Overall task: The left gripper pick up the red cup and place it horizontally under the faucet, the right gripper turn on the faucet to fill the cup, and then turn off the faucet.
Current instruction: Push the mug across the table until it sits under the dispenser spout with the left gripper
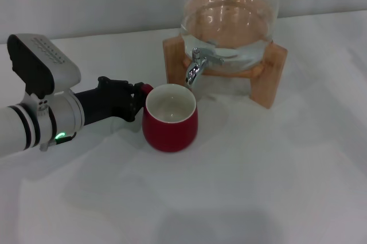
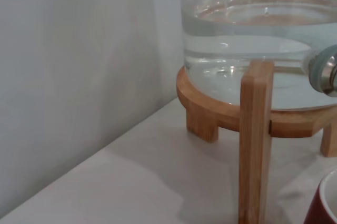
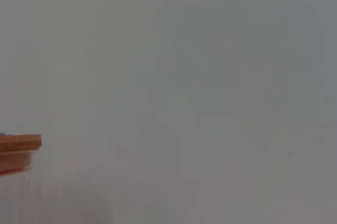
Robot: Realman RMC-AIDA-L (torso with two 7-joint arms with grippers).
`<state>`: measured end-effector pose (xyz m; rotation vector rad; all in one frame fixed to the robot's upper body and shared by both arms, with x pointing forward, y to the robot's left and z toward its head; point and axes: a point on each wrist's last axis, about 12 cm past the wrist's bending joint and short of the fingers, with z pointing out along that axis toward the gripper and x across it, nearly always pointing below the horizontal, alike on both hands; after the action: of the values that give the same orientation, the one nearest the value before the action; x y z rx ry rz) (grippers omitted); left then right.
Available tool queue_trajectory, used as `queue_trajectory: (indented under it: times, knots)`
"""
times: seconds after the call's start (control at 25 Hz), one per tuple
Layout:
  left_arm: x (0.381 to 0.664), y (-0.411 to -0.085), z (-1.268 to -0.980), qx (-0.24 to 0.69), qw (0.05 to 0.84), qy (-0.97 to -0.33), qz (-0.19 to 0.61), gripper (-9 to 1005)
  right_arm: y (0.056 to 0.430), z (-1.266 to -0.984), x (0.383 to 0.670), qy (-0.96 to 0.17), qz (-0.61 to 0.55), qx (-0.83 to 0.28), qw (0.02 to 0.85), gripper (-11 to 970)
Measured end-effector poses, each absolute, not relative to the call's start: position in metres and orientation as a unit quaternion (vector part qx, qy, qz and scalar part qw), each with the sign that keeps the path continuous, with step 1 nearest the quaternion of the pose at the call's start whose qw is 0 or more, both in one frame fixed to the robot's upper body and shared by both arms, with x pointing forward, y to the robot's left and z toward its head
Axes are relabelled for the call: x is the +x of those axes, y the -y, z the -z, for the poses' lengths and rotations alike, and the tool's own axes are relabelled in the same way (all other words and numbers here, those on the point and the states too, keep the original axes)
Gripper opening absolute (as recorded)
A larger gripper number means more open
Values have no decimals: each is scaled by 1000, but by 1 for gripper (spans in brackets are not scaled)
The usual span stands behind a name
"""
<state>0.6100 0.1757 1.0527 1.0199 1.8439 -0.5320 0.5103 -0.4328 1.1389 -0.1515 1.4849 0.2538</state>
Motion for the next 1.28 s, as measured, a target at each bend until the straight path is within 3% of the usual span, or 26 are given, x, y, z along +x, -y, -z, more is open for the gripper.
queue_trajectory:
  times: [1.28]
  knots:
    - [620,-160,-1064,428,472,-739,219,127,431,-1140,513,-673,-117,-71,727,632]
